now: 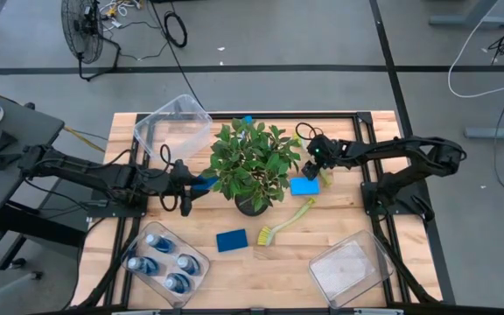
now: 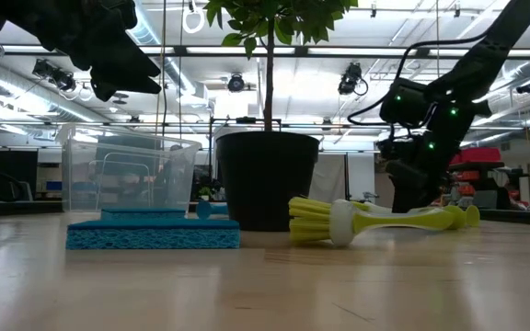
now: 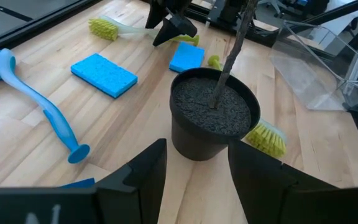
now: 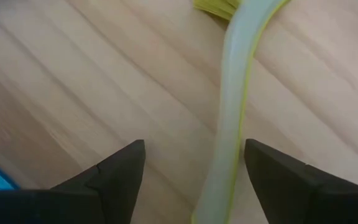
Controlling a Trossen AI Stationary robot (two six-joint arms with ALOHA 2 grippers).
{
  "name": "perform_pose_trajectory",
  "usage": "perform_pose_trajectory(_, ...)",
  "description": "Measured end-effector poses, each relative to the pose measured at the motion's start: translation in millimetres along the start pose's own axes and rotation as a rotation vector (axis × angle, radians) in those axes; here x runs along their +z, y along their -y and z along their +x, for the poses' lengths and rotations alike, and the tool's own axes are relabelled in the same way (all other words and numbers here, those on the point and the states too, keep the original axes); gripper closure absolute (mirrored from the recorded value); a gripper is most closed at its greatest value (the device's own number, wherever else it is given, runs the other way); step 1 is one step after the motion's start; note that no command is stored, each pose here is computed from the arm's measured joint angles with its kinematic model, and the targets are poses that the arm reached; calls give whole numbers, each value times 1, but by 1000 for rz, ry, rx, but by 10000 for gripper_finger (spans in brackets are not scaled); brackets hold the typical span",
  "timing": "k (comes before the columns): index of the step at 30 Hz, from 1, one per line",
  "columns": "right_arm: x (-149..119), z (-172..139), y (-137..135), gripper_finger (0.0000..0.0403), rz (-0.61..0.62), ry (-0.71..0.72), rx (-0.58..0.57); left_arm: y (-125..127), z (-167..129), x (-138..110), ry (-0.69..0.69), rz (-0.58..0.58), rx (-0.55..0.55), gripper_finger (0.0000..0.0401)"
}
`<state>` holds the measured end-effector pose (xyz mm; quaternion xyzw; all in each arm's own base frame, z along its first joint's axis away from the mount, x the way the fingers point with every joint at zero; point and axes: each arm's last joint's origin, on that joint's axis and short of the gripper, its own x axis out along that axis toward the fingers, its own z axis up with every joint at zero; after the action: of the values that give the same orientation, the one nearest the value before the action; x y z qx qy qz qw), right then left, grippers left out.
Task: Pick & Place Kitchen Sink Supplies
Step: Put the green kitchen brush into the top transparent bin
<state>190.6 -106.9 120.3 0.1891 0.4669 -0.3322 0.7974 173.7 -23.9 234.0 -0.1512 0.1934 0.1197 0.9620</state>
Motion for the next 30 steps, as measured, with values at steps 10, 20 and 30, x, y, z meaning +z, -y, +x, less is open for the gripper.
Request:
perform_pose_trajectory(10, 0, 1, -1, 177, 27, -10, 27, 0, 0, 0, 0, 1, 0, 224)
perform_pose_trajectory(20, 0, 1, -1, 274, 27, -11, 28, 0, 0, 0, 0, 2, 0, 224)
perform_pose_trajectory(30, 0, 1, -1, 361, 16, -13, 34, 0, 0, 0, 1, -1, 0, 224)
